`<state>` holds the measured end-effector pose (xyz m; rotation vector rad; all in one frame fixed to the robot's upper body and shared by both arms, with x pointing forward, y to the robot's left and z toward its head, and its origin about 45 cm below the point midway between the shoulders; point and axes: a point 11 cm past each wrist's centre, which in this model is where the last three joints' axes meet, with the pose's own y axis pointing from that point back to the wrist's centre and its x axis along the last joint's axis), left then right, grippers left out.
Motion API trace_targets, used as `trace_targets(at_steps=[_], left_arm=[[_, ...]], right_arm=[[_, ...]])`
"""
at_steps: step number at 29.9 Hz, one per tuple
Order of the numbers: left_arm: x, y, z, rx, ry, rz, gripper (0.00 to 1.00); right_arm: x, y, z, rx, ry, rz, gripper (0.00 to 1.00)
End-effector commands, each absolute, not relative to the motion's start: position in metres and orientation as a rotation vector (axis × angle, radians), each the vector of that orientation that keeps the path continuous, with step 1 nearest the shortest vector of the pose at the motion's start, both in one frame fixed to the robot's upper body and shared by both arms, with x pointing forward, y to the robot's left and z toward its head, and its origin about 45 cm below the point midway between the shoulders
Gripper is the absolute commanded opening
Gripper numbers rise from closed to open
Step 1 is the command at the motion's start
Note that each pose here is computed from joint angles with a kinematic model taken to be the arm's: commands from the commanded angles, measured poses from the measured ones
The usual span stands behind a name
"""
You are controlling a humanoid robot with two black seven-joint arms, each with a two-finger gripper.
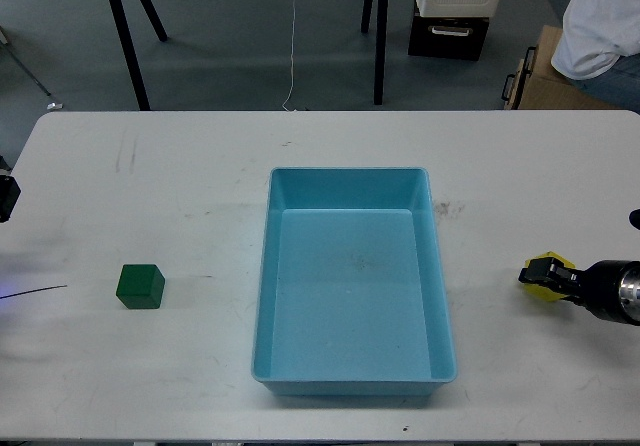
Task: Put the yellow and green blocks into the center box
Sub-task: 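Carry the yellow cube over the tray and release it inside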
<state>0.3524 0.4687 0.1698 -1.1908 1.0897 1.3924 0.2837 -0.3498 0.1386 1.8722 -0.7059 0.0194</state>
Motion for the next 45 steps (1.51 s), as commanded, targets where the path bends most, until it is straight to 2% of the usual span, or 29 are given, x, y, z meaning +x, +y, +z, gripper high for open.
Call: trace_targets(at_steps=[1, 6, 13, 18, 23, 30, 40, 41, 44, 45], left_arm=[[0.352, 0.469, 0.170, -1.192, 1.089, 1.393, 1.00], [0.353, 0.469, 0.170, -1.191, 1.091, 1.392, 1.00], [0.352, 0.469, 0.169, -1.190, 1.091, 1.393, 1.00], [0.350, 0.469, 0.167, -1.188, 1.095, 1.398, 1.00], [0.348, 0.471, 0.166, -1.183, 1.097, 1.406, 1.00], [0.343, 0.473, 0.161, -1.178, 1.102, 1.420, 1.00], [0.344, 0.473, 0.162, -1.180, 1.100, 1.418, 1.00], [0.344, 0.472, 0.162, -1.178, 1.101, 1.417, 1.00], [0.346, 0.472, 0.165, -1.180, 1.096, 1.412, 1.00], [0.347, 0.472, 0.165, -1.181, 1.097, 1.410, 1.00]], right_arm=[[0.285, -0.347, 0.141, 1.881, -0.701, 0.026, 0.00], [0.289, -0.347, 0.166, 1.906, -0.731, 0.068, 0.00], [0.329, -0.344, 0.268, 2.074, -1.002, 0.131, 0.00], [0.352, -0.294, 0.321, 2.318, -1.029, 0.144, 0.00], [0.356, -0.215, 0.301, 2.469, -0.847, 0.101, 0.00], [0.321, -0.148, 0.228, 2.402, -0.553, 0.089, 0.00], [0.318, -0.161, 0.200, 2.326, -0.543, 0.054, 0.01], [0.317, -0.160, 0.200, 2.326, -0.541, 0.054, 0.04], [0.320, -0.162, 0.200, 2.307, -0.579, 0.053, 0.31], [0.321, -0.162, 0.199, 2.299, -0.592, 0.053, 0.34]])
